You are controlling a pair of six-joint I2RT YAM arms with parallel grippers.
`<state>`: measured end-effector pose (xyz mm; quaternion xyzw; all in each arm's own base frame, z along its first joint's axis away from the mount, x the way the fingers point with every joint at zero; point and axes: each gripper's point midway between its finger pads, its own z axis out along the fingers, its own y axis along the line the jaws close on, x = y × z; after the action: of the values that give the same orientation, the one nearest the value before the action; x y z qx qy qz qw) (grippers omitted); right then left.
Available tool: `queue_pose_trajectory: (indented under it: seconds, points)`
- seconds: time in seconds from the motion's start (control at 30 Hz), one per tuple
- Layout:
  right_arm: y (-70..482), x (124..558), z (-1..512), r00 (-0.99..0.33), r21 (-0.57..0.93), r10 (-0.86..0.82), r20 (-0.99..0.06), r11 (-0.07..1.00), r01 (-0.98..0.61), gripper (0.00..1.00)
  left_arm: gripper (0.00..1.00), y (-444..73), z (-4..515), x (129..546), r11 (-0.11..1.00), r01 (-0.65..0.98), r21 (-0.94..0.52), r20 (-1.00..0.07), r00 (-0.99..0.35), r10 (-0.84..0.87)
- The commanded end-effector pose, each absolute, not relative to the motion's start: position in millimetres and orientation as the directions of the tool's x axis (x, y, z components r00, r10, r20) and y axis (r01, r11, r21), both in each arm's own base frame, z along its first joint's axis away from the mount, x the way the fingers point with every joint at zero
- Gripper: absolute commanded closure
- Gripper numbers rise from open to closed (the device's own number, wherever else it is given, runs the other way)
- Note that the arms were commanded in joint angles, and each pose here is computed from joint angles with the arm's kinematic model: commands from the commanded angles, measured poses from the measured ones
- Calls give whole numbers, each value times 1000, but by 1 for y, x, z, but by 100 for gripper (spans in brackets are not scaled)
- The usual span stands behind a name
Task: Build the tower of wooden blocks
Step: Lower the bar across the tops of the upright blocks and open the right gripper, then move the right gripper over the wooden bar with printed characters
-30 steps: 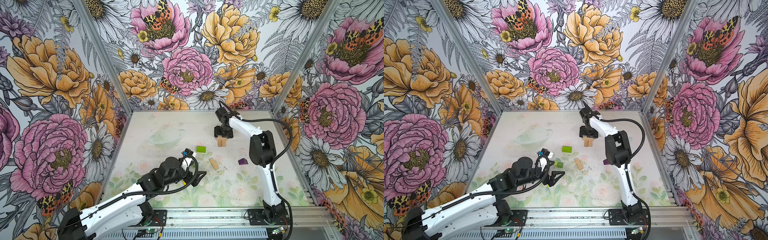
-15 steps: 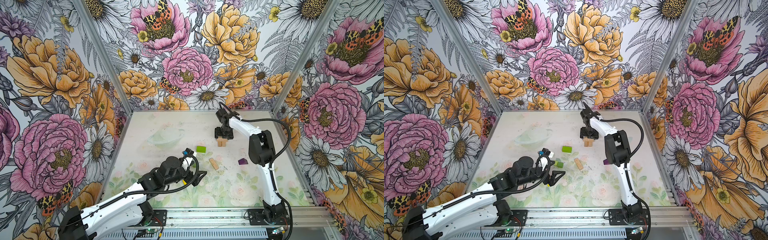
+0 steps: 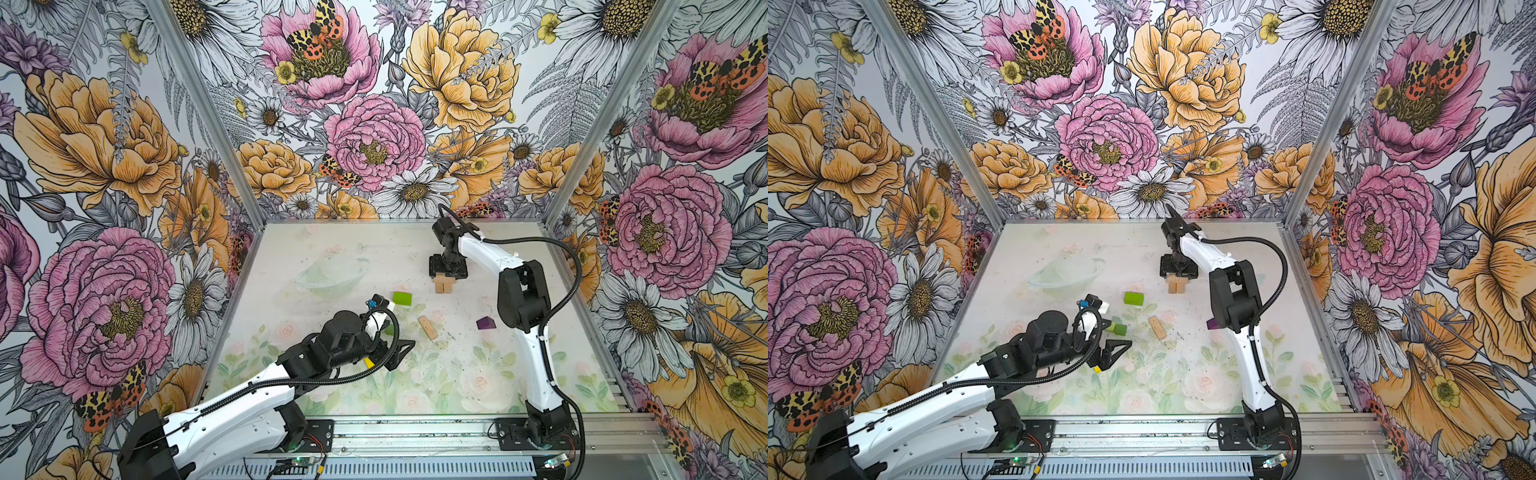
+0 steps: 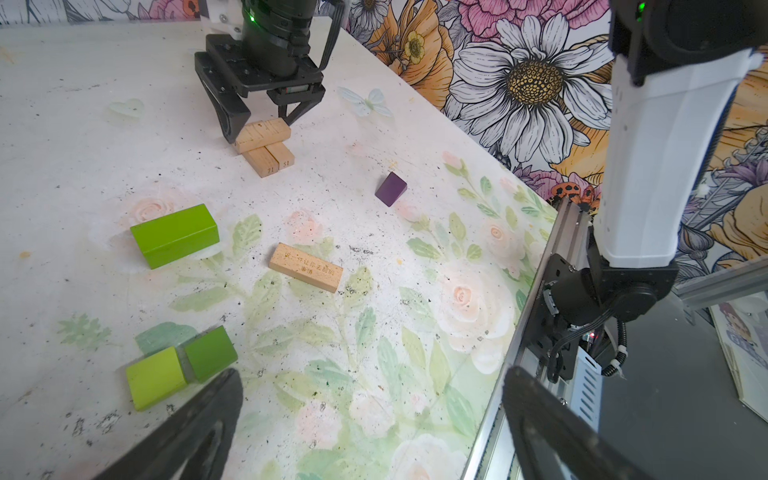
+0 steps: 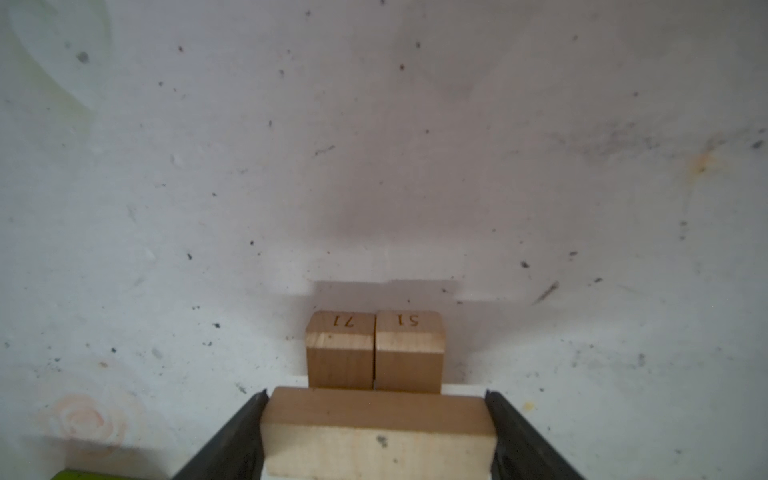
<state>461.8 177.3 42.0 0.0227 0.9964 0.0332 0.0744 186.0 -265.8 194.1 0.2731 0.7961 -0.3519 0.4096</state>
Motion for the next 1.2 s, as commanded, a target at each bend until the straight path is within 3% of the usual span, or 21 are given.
queue_pose_trajectory:
  seconds: [0.0,0.6,1.17]
  points:
    - [179,468,53,-985,91,45,-168,995,30,18,1,-268,213,189,586,739,-333,-868,-483,116]
    - [179,426,113,-966,117,50,-255,993,20,13,1,-258,221,168,639,697,-325,-868,-489,91]
    - [228,305,108,-965,124,19,-262,992,-15,14,1,-240,220,122,609,705,-363,-881,-473,22]
